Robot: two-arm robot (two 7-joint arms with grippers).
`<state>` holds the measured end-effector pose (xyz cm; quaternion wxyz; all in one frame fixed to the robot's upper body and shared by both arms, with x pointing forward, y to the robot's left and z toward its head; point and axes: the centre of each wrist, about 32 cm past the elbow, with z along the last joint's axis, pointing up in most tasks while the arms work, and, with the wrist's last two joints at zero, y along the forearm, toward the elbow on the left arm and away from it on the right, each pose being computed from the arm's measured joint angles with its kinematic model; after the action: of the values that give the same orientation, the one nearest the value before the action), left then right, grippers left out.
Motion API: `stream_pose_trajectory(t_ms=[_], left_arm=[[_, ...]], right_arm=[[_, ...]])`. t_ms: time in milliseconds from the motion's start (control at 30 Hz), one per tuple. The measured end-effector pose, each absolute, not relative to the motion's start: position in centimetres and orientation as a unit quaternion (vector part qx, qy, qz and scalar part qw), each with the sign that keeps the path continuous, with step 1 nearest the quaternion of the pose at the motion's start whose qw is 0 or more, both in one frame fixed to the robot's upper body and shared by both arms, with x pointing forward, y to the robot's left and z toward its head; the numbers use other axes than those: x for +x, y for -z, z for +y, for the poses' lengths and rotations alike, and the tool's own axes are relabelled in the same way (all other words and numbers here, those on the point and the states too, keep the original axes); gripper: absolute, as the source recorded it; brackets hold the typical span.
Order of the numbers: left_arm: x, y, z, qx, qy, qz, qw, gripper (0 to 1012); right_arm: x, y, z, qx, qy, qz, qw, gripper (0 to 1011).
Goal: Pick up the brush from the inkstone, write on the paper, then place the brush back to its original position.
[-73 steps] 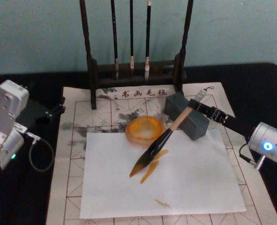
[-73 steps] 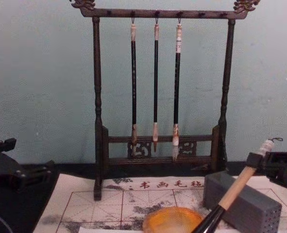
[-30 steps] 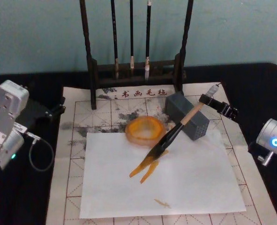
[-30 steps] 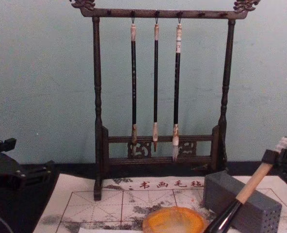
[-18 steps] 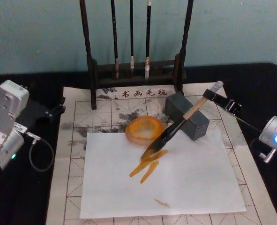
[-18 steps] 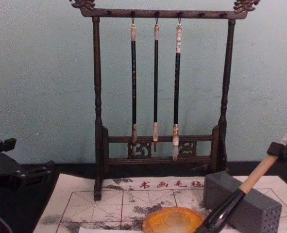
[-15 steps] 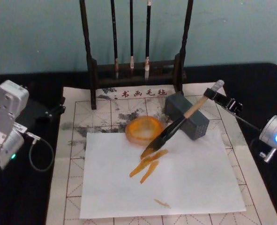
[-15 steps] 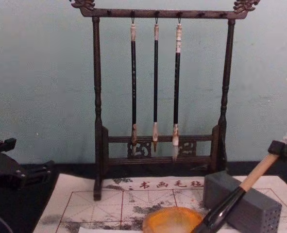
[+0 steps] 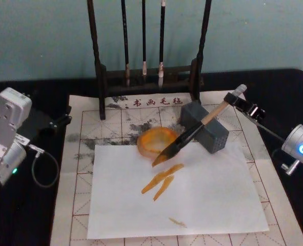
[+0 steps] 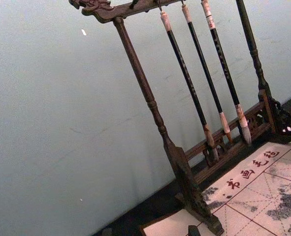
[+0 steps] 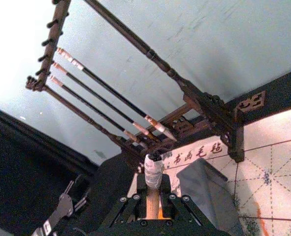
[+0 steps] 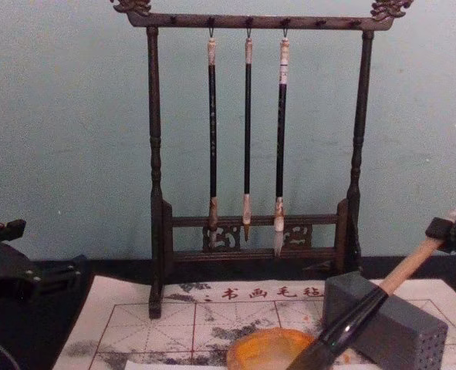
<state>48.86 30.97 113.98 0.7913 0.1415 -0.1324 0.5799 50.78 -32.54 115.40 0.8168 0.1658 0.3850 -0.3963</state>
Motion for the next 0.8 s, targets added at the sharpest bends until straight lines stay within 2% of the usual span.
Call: stream_pose_trajectory(t_ms=[800], left_arm=[[48.9,-114.0,31.0,0.141,-0.58,-0.132,0.791,1001]], right_arm=[[52.3,-115.3,-30.1,0.199,0.44,0.396,0.781,182]])
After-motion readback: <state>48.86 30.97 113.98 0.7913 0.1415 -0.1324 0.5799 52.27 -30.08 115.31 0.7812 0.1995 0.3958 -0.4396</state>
